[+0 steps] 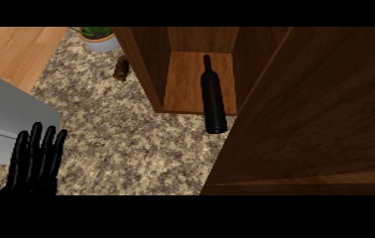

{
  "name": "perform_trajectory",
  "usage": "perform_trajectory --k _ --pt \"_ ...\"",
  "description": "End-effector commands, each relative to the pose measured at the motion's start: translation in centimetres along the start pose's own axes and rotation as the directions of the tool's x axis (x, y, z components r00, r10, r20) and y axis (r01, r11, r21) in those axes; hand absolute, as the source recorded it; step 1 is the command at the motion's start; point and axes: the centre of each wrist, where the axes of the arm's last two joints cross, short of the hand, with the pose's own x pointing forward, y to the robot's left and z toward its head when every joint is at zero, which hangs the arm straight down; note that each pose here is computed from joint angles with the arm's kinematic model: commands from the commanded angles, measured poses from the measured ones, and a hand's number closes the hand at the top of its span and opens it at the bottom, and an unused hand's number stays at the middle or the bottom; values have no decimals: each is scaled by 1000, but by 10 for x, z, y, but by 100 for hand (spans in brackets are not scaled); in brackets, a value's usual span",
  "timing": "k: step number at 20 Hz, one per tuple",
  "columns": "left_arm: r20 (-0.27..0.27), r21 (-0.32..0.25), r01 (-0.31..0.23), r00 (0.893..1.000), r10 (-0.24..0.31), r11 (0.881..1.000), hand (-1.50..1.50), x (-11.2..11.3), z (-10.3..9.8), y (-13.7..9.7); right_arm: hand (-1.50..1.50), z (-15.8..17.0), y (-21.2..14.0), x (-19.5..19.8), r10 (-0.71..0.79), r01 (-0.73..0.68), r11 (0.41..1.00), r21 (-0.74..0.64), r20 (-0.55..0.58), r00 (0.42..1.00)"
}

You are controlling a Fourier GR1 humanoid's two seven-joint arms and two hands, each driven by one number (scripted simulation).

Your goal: Pick up the wine, place it into the cabinet and close the cabinet

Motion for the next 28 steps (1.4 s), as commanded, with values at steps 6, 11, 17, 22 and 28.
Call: perform_trajectory --k 6,11,17,22,28 --pt "0 -34 -5 1000 5 999 -150 26 6 39 150 -53 49 14 -44 35 994 103 85 995" --pt "10 -65 -13 1000 13 998 -150 35 2 62 150 -86 41 22 -29 25 998 52 79 996" --pt "47 -59 -43 998 46 997 -150 45 -13 84 150 -150 30 38 -1 0 999 41 35 999" --pt "43 -78 -55 997 59 995 -150 54 -15 80 150 -208 19 51 19 -18 1000 -7 34 999" --pt "55 -73 -38 998 42 997 -150 63 -27 94 150 -262 -9 70 -29 30 999 46 -19 999"
